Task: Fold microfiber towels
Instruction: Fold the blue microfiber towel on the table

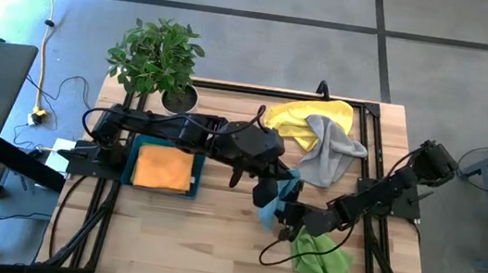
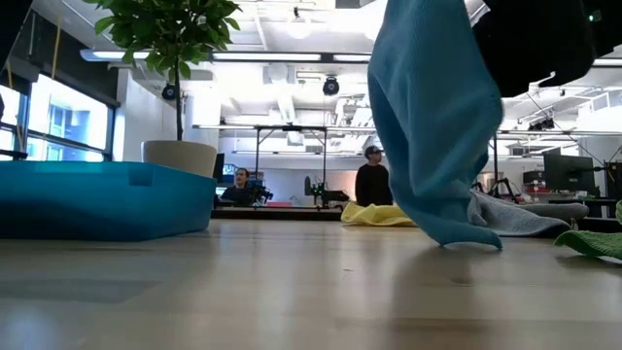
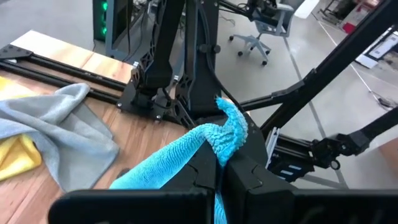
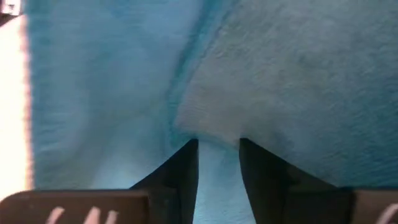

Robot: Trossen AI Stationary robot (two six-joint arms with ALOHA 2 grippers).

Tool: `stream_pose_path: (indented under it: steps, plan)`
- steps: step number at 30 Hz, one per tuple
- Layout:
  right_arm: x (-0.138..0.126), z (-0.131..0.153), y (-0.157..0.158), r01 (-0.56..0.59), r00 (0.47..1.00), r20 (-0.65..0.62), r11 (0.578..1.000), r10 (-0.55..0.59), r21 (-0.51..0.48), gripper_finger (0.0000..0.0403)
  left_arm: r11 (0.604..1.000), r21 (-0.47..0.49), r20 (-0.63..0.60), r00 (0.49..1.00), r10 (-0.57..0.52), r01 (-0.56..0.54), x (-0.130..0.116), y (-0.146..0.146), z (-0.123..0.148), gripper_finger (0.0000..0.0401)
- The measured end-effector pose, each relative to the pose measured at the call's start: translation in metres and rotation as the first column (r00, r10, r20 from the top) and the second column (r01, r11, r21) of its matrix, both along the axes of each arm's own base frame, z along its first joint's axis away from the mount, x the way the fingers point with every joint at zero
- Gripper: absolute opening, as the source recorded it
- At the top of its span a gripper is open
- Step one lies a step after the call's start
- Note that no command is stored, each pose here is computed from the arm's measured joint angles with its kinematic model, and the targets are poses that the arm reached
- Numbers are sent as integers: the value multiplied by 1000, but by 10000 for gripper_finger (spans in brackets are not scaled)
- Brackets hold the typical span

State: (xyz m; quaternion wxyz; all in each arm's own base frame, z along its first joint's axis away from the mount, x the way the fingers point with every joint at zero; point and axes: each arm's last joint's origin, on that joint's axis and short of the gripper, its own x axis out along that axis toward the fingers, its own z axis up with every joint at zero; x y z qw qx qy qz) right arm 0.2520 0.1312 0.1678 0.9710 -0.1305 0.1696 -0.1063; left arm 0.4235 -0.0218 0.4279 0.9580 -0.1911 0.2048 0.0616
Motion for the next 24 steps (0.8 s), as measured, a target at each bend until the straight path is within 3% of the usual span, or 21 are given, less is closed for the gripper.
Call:
stream_pose_path:
  steps: [5, 8, 14, 24]
  plan:
    - [-1, 1, -2, 78, 997, 18, 996, -78, -35, 46, 1000, 0, -23, 1000, -16, 16, -1, -4, -2, 0]
    - [-3, 0, 1, 68, 998, 12, 996, -68, -52, 7, 999, 7, -70, 997, -34, 35, -4, -10, -6, 0]
    - [-11, 4, 13, 46, 999, 27, 996, -44, -72, 3, 998, 31, -229, 973, -37, 46, -13, -19, -19, 0]
    - [-23, 14, 25, -18, 998, 64, 1000, 19, -19, 4, 980, 195, -454, 883, 118, -31, -33, -33, -38, 0]
